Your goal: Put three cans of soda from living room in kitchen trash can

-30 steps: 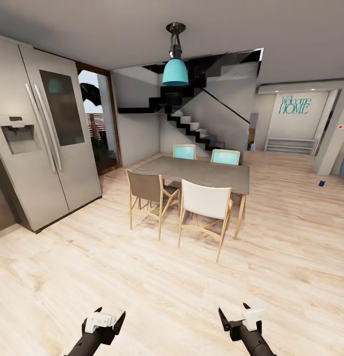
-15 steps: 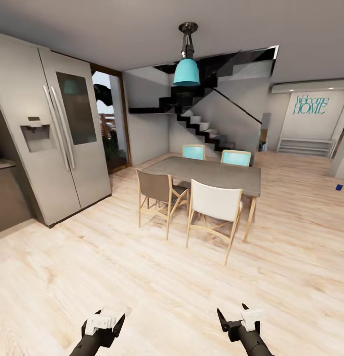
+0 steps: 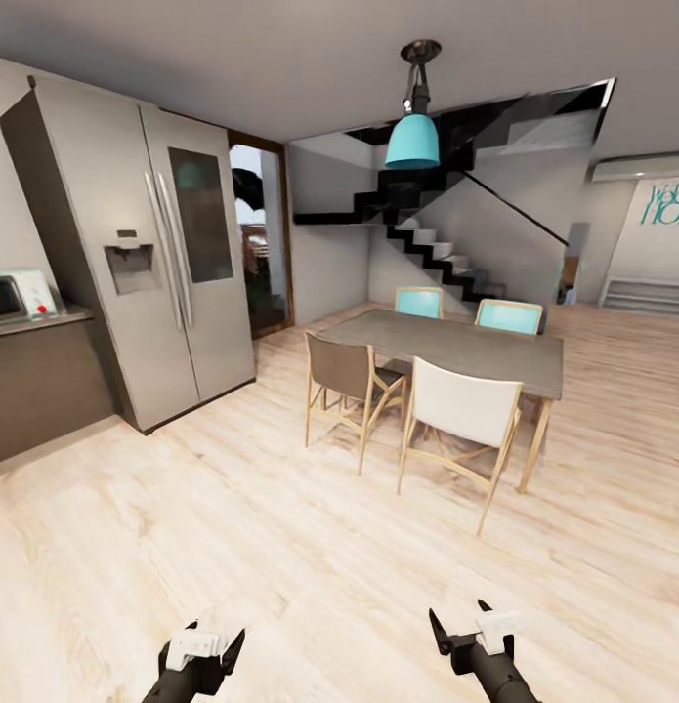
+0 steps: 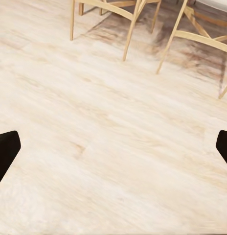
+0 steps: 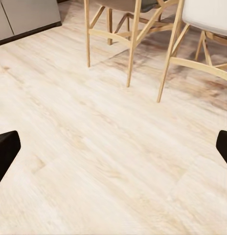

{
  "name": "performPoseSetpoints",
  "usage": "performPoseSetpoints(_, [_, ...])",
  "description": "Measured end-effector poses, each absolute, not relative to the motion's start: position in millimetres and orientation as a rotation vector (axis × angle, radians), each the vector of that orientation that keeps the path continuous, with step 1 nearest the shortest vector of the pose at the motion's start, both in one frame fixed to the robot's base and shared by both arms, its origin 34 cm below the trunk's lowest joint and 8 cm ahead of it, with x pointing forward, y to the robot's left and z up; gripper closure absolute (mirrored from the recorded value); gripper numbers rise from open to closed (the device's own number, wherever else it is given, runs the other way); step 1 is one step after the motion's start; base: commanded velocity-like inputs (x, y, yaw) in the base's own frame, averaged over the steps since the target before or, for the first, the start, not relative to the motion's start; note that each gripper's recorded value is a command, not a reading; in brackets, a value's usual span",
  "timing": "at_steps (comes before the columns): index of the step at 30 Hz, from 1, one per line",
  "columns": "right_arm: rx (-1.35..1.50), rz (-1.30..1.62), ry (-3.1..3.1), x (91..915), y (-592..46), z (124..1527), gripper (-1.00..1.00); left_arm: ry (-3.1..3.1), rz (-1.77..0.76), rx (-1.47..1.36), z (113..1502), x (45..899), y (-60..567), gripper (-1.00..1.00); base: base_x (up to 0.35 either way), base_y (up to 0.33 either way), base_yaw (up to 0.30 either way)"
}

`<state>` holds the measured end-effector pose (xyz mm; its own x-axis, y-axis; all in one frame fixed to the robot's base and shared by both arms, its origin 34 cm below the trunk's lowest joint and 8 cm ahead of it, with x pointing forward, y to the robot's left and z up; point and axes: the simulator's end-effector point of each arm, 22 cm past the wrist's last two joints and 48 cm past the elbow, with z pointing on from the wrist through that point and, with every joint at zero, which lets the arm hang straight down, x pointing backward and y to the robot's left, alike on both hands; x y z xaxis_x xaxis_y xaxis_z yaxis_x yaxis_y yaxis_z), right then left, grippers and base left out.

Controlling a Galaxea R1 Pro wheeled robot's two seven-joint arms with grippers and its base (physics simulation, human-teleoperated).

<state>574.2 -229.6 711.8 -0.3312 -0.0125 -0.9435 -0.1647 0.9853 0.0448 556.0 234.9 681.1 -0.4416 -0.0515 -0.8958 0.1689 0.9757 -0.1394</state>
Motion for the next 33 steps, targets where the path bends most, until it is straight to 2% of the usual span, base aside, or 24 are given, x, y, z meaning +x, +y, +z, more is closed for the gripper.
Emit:
performPoseSetpoints(27, [-0.128,0.161,1.930,568.6,-227.5,700.7,-1.00,2.022,-0.249,0.084,676.7,553.5,234.8,-1.00,0.000,0.000,0.250])
performPoseSetpoints(33, [-0.127,0.161,1.930,568.2,-227.4,699.9,-1.00,2.023,-0.248,0.085,676.6,553.4,235.0,-1.00,0.000,0.000,0.110])
